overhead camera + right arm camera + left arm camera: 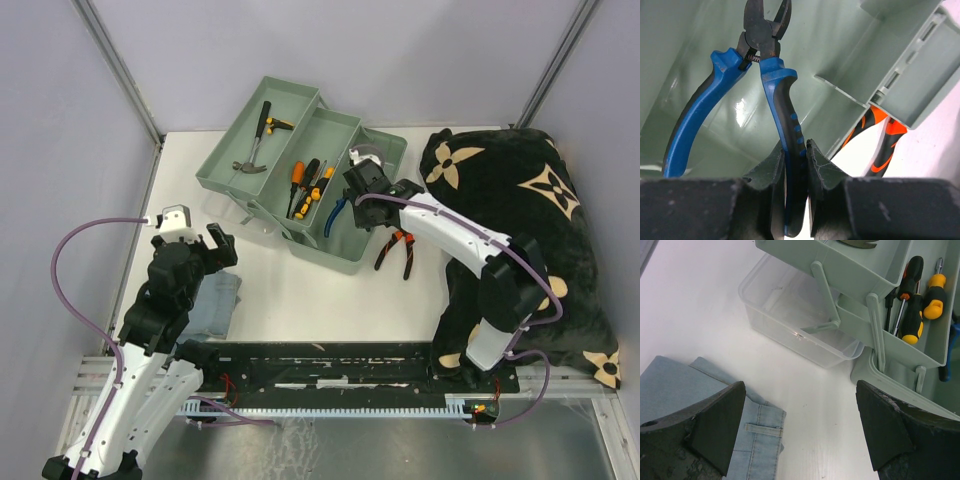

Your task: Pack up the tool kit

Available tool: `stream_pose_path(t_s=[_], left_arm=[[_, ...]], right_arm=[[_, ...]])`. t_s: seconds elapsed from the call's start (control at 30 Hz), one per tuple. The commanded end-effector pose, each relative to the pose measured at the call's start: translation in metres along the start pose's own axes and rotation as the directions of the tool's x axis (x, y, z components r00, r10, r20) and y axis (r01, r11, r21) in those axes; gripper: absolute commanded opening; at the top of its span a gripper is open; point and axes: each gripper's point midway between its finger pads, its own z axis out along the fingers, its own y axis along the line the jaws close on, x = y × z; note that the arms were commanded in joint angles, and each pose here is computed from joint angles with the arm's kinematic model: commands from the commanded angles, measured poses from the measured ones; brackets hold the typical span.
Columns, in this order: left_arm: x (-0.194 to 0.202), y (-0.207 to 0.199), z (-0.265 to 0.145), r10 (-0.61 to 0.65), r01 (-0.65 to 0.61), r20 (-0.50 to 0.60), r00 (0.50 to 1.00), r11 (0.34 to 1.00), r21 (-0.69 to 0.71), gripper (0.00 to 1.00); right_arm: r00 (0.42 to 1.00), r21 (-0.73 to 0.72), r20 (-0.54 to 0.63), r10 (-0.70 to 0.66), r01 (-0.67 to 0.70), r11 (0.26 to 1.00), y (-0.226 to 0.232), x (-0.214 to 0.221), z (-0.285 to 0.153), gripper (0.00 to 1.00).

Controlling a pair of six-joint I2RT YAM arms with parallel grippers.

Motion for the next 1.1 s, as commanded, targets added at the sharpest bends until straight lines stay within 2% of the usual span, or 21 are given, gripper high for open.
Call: stream_pose_path(t_s=[0.0, 0.2, 0.4, 0.7, 0.8, 0.93, 1.07], left_arm=[[-0.016, -0.004, -0.001, -0.030, 0.029, 0.058, 0.998, 0.999, 0.020, 0.97], [-0.016, -0.004, -0.001, -0.031, 0.030, 0.059, 0.998, 0.999, 0.022, 0.97], [-0.016, -0.004, -0.001, -0.030, 0.029, 0.058, 0.998, 0.999, 0.020, 0.97], [-0.014, -0.004, 0.001, -0.028, 0.027, 0.051, 0.998, 0.999, 0.018, 0.97], [-0.013, -0.004, 0.002, -0.026, 0.025, 0.046, 0.999, 1.000, 0.017, 0.97], [-0.012, -0.004, 0.002, -0.025, 0.024, 0.043, 0.999, 1.000, 0.014, 0.97], [-0.013, -0.003, 0.002, -0.025, 0.025, 0.045, 0.999, 1.000, 0.011, 0.97]], right_arm=[[0.998, -0.003, 0.052, 0.048, -0.048, 0.999, 0.010, -0.022, 0.003, 0.03], [0.995, -0.015, 0.039, 0.087, -0.086, 0.996, 0.022, -0.024, 0.023, 0.04], [0.985, -0.023, 0.034, 0.169, -0.168, 0.986, 0.037, -0.024, 0.054, 0.08], [0.976, -0.022, 0.019, 0.216, -0.216, 0.976, 0.054, -0.024, 0.098, 0.14], [0.969, -0.049, 0.023, 0.248, -0.246, 0.968, 0.059, -0.022, 0.102, 0.23], [0.959, -0.096, 0.043, 0.278, -0.273, 0.957, 0.061, -0.020, 0.093, 0.47], [0.960, -0.163, 0.067, 0.271, -0.258, 0.952, 0.065, -0.029, 0.069, 0.51]])
